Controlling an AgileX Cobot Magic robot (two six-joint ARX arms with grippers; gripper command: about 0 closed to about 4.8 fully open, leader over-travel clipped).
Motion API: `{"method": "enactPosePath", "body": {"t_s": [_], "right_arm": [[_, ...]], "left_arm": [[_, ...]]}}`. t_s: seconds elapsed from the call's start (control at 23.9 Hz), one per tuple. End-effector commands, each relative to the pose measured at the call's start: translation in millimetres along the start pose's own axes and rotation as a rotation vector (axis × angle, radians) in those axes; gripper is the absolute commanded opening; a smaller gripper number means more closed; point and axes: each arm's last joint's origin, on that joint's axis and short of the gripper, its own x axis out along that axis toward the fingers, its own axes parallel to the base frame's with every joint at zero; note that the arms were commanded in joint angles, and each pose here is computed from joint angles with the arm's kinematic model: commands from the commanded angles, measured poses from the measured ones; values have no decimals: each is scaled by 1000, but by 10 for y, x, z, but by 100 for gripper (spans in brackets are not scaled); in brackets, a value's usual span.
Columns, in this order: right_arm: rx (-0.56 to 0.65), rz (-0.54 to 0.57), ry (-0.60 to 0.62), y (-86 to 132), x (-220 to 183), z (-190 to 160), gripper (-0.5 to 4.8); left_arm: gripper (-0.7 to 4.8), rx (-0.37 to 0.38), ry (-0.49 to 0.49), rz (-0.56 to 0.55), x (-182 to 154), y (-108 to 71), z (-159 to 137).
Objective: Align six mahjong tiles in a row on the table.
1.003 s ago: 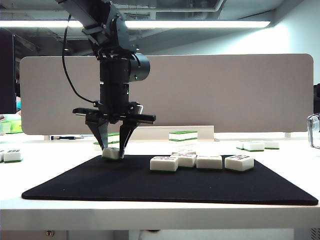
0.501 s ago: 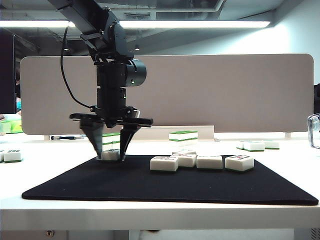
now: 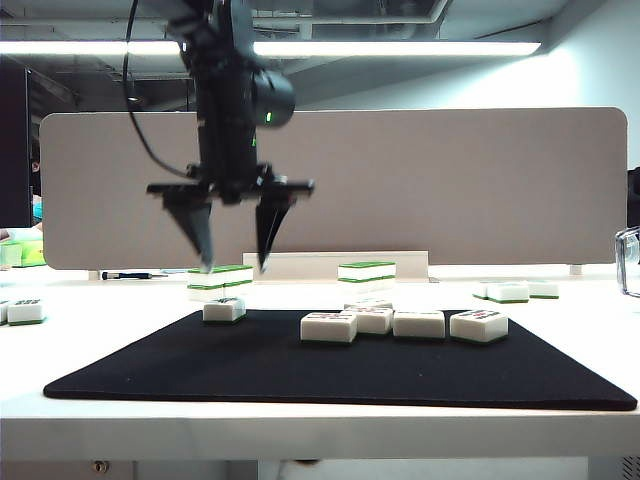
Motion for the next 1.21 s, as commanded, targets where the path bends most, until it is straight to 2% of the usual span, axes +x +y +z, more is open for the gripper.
{"method": "enactPosePath", "body": {"t_s": [0.04,0.13,0.17,0.21,0.25,0.29,0.33,0.42,0.46,0.5,0.63,0.71,0.75,0.96,1.09,1.21], "right_arm": [[-13,0,-25,9,-22,-1,-1],[-13,0,-24,8,-21,-1,-1],[-13,0,-24,8,-20,-2,-1],[-13,0,-23,8,-19,-3,-1],[-11,0,-20,4,-11,-5,-1],[-10,-1,-18,2,-7,-8,-1],[-9,0,-15,-2,1,-11,-1],[-7,0,-12,-6,9,-15,-1],[-6,-1,-10,-8,14,-16,-1],[-6,0,-10,-8,14,-16,-1],[-6,0,-10,-8,14,-17,-1],[-6,1,-10,-8,13,-16,-1],[-6,3,-10,-7,13,-17,-1],[-6,3,-10,-7,13,-17,-1],[-6,3,-10,-7,13,-17,-1],[-6,3,-10,-7,14,-17,-1]], "left_arm": [[309,120,-34,-128,-237,-183,-1],[309,254,-57,-168,-249,-328,-25],[309,380,-60,-173,-240,-456,-74],[309,463,-61,-172,-219,-535,-103],[309,590,-64,-175,-208,-661,-155],[309,651,-67,-179,-200,-728,-182],[309,771,-77,-185,-183,-871,-238],[309,863,-103,-193,-161,-1025,-284],[309,945,-132,-201,-128,-1177,-327],[309,980,-138,-203,-104,-1243,-351],[308,1201,-129,-212,57,-1526,-496],[308,1280,-114,-197,180,-1614,-538],[308,1282,-108,-197,241,-1630,-536],[308,1278,-116,-196,288,-1632,-514],[308,1228,-96,-200,244,-1638,-541],[307,1236,-85,-170,193,-1661,-586]]}}
